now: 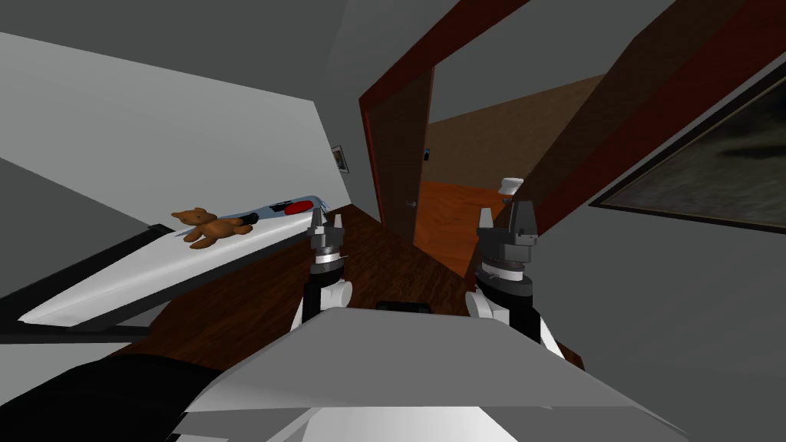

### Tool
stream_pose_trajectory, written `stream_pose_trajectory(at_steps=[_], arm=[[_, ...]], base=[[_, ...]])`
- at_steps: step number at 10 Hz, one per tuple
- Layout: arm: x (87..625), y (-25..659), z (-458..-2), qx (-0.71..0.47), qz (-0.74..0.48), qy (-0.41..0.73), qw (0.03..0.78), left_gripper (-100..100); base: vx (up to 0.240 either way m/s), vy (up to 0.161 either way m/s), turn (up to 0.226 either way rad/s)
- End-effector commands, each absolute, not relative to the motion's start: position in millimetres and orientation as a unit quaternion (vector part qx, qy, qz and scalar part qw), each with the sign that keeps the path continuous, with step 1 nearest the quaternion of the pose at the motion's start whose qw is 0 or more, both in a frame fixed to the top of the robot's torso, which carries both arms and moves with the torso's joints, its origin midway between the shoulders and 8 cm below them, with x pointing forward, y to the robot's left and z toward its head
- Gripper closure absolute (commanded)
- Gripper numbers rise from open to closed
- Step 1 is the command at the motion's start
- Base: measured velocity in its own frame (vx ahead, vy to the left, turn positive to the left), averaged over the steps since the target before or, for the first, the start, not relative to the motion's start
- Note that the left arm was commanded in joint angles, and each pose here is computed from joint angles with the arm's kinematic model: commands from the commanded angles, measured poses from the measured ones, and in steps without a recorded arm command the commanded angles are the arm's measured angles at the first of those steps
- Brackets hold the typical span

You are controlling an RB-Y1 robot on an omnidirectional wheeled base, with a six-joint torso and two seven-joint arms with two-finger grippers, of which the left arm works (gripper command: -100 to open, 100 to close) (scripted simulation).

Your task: Push the door open

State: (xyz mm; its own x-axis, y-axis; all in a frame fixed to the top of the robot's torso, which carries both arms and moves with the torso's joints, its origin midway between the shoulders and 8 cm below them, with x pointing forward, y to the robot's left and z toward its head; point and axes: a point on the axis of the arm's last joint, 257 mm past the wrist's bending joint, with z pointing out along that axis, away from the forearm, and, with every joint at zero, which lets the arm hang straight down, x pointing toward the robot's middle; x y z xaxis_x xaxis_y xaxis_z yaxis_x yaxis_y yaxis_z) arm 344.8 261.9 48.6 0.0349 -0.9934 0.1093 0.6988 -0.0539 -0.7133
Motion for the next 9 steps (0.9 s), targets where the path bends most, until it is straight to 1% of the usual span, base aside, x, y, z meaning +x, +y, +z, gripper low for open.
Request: stream_pose_trajectory(at_steps=[1,6,9], arm=[[350.9,259.2,40.7,-0.317,-0.655,0.241,0.643,-100],[372.2,250.2,11.2,-0.324,-0.656,0.266,0.628,-100],[382.1,245.9,-3.5,-0.328,-0.656,0.277,0.621,-100]], base=[[0.002,-0.064,-0.055],[0.123,0.025,-0.062],[0.075,0.013,-0.051]])
